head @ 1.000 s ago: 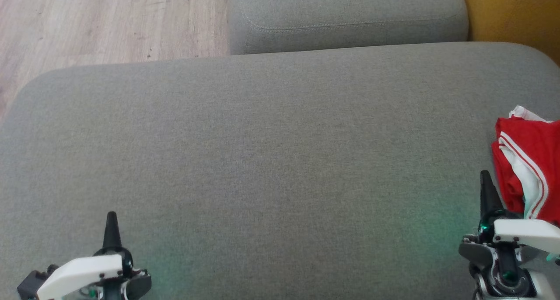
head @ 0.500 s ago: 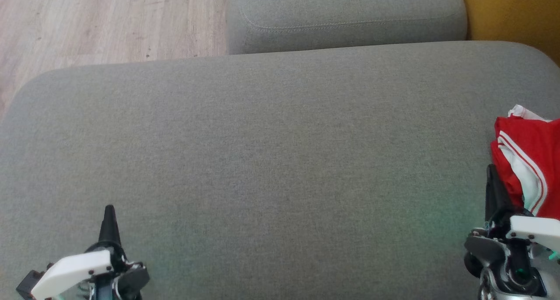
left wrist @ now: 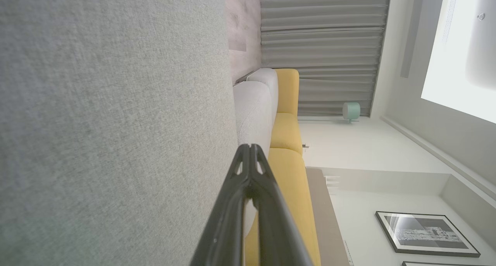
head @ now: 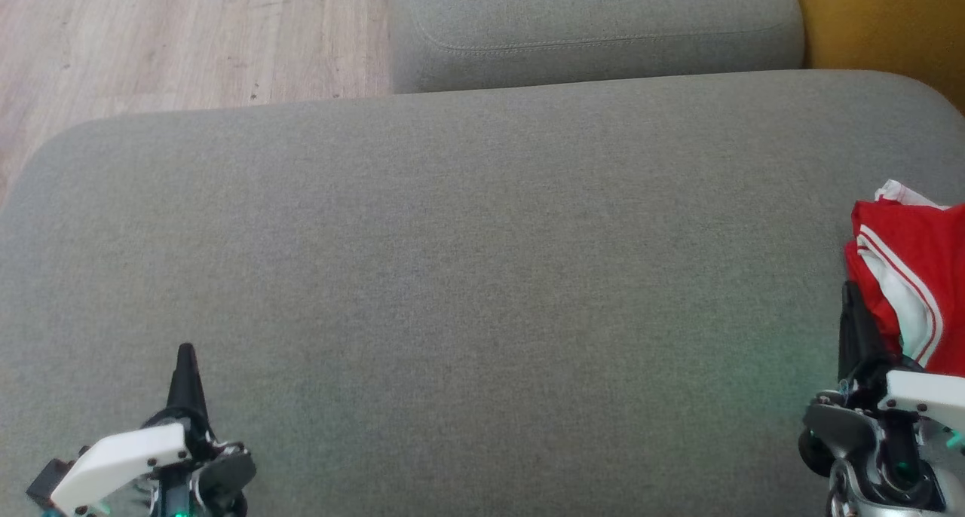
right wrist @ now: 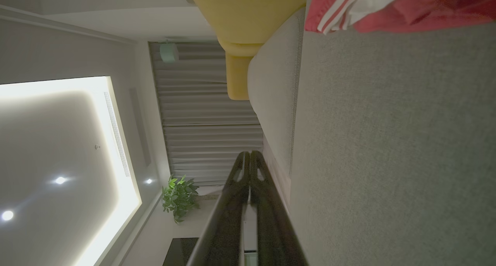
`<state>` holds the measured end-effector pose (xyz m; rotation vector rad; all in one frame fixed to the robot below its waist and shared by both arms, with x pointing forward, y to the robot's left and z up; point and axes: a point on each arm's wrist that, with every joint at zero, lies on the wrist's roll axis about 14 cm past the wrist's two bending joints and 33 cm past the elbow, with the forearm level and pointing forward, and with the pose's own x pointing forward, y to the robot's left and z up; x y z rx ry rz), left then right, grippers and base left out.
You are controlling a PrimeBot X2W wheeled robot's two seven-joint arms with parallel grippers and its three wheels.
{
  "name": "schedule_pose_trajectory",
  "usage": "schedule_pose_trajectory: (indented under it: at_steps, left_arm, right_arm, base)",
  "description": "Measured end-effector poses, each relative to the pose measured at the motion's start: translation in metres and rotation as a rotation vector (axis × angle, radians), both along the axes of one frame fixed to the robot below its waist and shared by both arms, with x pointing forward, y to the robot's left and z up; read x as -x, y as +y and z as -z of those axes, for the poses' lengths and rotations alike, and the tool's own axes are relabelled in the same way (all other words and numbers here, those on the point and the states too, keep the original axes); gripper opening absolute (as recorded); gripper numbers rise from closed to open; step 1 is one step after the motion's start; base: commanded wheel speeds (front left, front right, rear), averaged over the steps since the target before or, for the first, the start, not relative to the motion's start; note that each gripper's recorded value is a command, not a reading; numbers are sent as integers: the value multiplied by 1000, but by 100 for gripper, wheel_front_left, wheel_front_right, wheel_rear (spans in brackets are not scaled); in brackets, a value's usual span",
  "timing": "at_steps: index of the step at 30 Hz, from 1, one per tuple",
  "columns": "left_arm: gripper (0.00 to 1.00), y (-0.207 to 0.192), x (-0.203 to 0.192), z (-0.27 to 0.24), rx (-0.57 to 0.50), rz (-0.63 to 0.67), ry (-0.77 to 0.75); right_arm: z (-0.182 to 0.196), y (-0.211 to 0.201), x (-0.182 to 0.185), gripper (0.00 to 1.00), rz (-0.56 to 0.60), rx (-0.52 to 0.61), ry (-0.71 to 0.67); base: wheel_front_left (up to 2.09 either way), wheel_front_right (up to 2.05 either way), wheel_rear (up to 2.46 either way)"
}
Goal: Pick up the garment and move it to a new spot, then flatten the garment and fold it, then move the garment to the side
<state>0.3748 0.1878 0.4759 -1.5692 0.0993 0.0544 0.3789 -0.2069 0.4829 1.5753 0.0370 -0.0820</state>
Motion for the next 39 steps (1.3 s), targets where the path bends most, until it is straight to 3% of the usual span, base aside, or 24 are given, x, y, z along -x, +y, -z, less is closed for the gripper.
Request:
schedule_pose_trajectory:
  at_steps: [39]
  left_arm:
    - [0,-1,0,0,1,4,0]
  right_arm:
    - [1,0,1,0,0,0,2]
  base:
    - [0,0,0]
